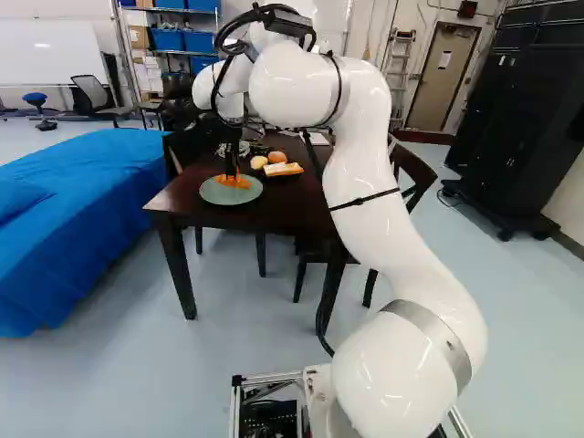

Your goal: Move the croissant to the empty plate

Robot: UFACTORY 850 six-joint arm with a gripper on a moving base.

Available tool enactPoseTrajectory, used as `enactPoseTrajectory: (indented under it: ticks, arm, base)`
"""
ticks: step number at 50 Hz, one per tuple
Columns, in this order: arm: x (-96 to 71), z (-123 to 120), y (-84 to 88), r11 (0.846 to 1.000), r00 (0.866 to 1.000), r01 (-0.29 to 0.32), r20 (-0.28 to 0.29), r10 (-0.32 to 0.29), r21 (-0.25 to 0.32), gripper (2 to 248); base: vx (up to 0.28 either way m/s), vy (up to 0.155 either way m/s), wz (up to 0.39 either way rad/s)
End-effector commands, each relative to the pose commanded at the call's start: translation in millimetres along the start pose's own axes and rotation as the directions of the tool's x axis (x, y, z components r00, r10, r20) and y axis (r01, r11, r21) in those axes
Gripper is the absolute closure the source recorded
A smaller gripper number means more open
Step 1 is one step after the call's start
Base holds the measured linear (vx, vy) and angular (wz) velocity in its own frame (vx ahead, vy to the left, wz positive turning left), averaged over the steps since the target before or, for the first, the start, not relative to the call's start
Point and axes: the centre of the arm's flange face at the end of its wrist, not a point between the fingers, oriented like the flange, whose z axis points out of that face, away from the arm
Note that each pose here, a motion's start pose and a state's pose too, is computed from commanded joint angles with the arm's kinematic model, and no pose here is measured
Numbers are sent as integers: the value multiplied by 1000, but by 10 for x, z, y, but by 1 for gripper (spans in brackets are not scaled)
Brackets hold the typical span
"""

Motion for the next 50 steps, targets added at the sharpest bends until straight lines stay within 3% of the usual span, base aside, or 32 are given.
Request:
enactPoseTrajectory:
  ticks: [12,35,36,40,41,45,46,50]
  arm:
    - [19,186,20,1000,1000,1,12,-1,19,142]
    - [19,186,20,1000,1000,1,12,-1,19,133]
    - [19,186,20,1000,1000,1,12,-1,19,103]
    - [19,186,20,1000,1000,1,12,-1,19,103]
    - [19,186,20,1000,1000,1,12,-1,19,70]
    - [19,186,20,1000,1000,1,12,-1,19,70]
    - [19,186,20,1000,1000,1,12,-1,19,36]
    - [19,186,20,1000,1000,1,12,-1,19,36]
  base:
    - [0,0,0]
    - [0,0,0]
    - [0,0,0]
    - [0,0,0]
    - [0,0,0]
    - [0,0,0]
    - [0,0,0]
    - [0,0,0]
